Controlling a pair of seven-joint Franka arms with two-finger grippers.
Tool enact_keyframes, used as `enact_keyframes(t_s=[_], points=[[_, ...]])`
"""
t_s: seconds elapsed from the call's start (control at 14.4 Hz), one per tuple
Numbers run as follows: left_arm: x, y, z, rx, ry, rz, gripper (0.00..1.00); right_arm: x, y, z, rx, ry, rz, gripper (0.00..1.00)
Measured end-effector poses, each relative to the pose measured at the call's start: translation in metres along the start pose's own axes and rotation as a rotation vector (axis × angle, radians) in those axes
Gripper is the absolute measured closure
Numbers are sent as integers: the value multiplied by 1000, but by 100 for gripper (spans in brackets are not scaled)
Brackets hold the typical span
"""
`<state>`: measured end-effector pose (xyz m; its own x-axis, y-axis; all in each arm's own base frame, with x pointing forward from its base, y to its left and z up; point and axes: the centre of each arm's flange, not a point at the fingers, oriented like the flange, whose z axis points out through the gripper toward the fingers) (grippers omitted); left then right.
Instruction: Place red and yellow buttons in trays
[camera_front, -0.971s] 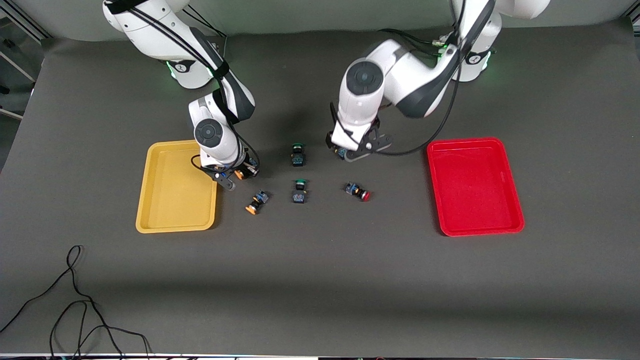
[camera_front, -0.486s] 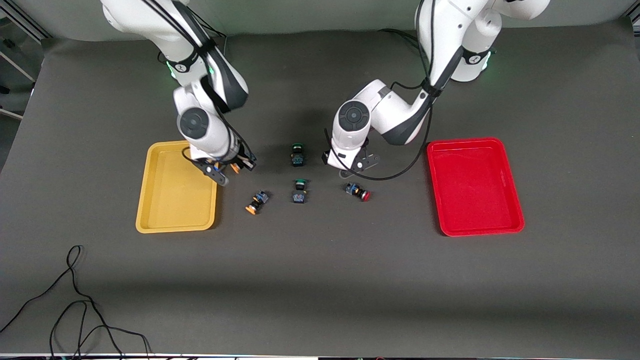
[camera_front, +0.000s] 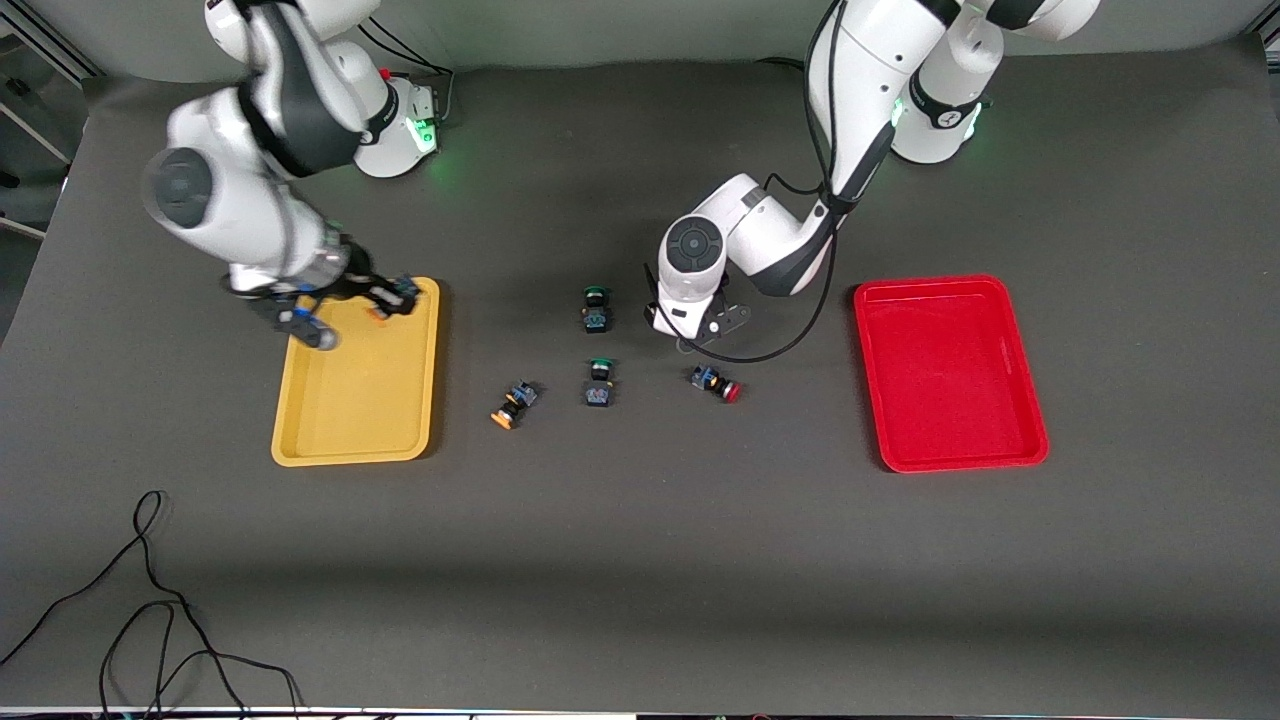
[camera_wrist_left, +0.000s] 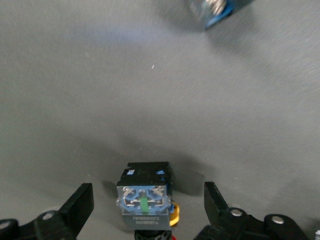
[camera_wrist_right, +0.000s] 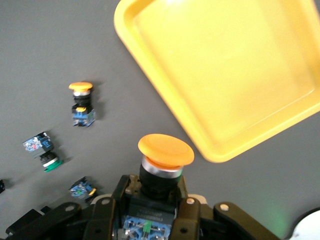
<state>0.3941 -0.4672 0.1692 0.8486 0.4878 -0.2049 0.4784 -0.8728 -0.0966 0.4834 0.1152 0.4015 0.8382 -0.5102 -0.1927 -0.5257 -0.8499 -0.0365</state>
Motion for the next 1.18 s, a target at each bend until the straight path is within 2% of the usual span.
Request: enact_keyframes(t_s=[0.07,0.35,0.55,0.69,0.97,1.18], points=[[-2,0,1,2,0,-3,11,14,16,1,2,-5,-15,60],[2,2,-10,-14,9,-9,58,54,67,31,-9,-24,-60,60],[14,1,-29,-6,14,-23,59,66,79,87,-18,27,-108,60],[38,-7,-63,8,10,-1,59,71,87,126,-43,41,-133,60],[112,-65,-136,81,-43,182,59,81,97,182,-95,44,-153,60],[192,-144,-157,76,-99,359,59,83,99,190,-103,45,-153,60]])
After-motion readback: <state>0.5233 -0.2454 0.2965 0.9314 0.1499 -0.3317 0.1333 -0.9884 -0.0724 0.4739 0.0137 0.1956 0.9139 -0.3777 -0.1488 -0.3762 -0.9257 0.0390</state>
